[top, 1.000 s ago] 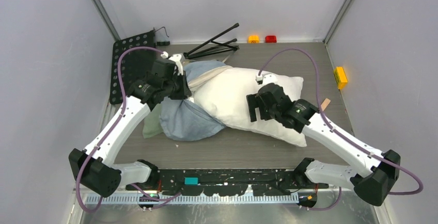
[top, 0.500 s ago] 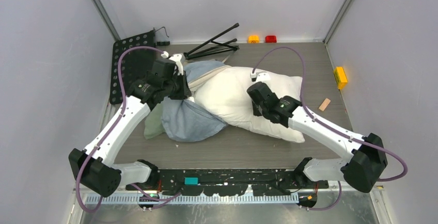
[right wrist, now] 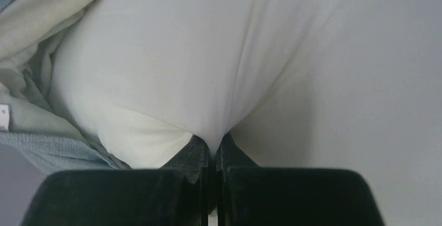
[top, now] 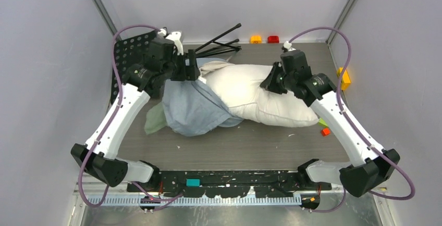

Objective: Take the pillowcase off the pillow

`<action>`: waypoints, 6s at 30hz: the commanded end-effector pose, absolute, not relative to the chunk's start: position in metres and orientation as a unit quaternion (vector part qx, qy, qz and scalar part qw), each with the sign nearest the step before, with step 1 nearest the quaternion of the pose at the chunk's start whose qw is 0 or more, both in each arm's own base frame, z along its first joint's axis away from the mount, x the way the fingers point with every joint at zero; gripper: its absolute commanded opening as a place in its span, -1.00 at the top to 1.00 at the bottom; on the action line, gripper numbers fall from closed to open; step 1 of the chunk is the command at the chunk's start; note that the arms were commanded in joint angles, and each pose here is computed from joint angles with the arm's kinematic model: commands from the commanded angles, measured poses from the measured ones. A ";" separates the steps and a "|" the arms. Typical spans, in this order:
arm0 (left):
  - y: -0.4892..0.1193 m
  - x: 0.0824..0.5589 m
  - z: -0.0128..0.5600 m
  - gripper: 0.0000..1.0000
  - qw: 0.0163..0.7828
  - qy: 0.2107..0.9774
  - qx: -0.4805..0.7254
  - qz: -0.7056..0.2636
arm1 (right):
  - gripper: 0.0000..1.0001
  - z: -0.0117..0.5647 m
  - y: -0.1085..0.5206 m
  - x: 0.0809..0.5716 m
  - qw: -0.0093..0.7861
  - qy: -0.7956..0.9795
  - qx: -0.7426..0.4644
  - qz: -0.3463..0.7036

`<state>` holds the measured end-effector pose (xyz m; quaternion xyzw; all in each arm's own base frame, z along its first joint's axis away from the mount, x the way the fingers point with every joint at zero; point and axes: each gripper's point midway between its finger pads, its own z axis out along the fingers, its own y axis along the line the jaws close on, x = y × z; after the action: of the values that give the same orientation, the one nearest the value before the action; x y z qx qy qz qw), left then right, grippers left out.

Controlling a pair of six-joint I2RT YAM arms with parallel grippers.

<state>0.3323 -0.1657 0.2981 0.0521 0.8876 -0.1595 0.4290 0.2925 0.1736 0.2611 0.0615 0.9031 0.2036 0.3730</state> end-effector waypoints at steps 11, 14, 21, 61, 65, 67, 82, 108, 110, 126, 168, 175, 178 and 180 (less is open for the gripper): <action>-0.252 0.216 0.316 -0.99 0.417 0.860 0.034 -0.292 | 1.00 0.308 0.216 0.349 0.382 0.798 0.234 0.404; -0.247 0.205 0.310 -1.00 0.448 0.860 -0.017 -0.245 | 0.99 0.306 0.219 0.349 0.376 0.797 0.233 0.410; -0.242 0.217 0.270 -0.99 0.465 0.864 -0.099 -0.167 | 0.99 0.307 0.216 0.345 0.381 0.795 0.235 0.409; -0.103 0.278 0.320 1.00 0.535 0.836 -0.051 -0.111 | -0.66 0.333 0.127 0.340 0.418 0.855 0.053 0.302; -0.128 0.275 0.340 1.00 0.518 0.839 -0.024 -0.168 | -0.74 0.350 0.146 0.332 0.431 0.861 0.010 0.271; -0.135 0.273 0.352 1.00 0.521 0.830 -0.024 -0.196 | -0.74 0.361 0.173 0.323 0.439 0.859 -0.045 0.260; -0.142 0.269 0.349 1.00 0.507 0.836 -0.014 -0.209 | -0.77 0.286 0.302 0.263 0.424 0.850 -0.283 0.132; -0.127 0.289 0.272 -0.80 0.383 0.915 0.123 0.044 | 0.99 0.268 0.281 0.254 0.500 0.835 -0.172 0.155; -0.115 0.296 0.265 -0.59 0.377 0.919 0.100 0.053 | 1.00 0.273 0.264 0.256 0.520 0.830 -0.142 0.141; -0.036 0.305 0.273 0.75 0.425 0.899 -0.024 0.104 | 0.99 0.294 0.091 0.272 0.577 0.811 0.096 0.020; -0.046 0.309 0.218 0.73 0.378 0.921 -0.008 0.090 | 0.99 0.396 -0.052 0.187 0.729 0.587 0.351 0.017; -0.043 0.313 0.191 0.80 0.338 0.934 -0.004 0.118 | 1.00 0.402 -0.056 0.185 0.737 0.570 0.362 0.023; -0.040 0.315 0.193 0.81 0.349 0.929 -0.011 0.123 | 0.99 0.401 -0.060 0.184 0.735 0.563 0.379 0.011; -0.031 0.316 0.195 0.80 0.352 0.925 -0.017 0.142 | 0.99 0.403 -0.070 0.179 0.732 0.552 0.399 -0.007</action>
<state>0.3170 -0.0963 0.1875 0.0225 0.9386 0.0092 0.3441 0.2098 0.0061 0.3389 0.1917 0.7034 0.0300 0.6838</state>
